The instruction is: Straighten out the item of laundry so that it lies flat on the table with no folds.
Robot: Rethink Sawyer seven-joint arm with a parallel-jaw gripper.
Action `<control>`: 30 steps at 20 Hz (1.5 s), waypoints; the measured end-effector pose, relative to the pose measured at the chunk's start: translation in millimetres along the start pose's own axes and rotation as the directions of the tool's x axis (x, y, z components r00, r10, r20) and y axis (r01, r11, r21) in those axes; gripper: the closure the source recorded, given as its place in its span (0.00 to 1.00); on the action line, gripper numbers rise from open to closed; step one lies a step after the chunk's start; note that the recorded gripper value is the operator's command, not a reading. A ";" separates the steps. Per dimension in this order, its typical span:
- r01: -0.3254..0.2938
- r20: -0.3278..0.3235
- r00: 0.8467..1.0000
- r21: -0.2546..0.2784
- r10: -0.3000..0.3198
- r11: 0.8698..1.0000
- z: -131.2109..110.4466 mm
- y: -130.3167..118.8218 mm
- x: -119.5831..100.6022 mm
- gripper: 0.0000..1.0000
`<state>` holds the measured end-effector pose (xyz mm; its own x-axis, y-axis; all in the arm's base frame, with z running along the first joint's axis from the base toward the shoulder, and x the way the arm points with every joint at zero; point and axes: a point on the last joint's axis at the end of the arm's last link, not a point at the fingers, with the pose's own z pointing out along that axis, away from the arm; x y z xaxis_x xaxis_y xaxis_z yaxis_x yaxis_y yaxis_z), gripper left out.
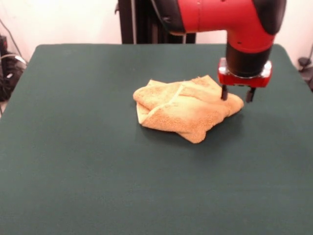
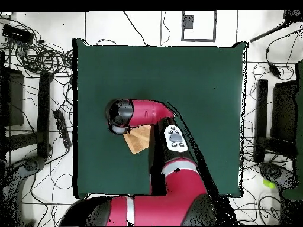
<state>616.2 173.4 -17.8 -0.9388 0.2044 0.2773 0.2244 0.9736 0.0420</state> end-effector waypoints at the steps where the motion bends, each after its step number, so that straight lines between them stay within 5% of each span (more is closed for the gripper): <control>1: 0.006 0.000 1.000 0.002 -0.006 1.000 0.8 3.2 1.6 0.00; 15: 0.024 0.058 0.998 0.000 -0.023 1.000 27.8 0.5 -0.7 0.00; 30: 0.026 0.065 0.998 0.001 -0.026 1.000 27.5 1.0 -0.2 0.00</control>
<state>609.4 177.1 -44.2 -0.9592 0.1856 0.2133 0.2001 0.9786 0.0485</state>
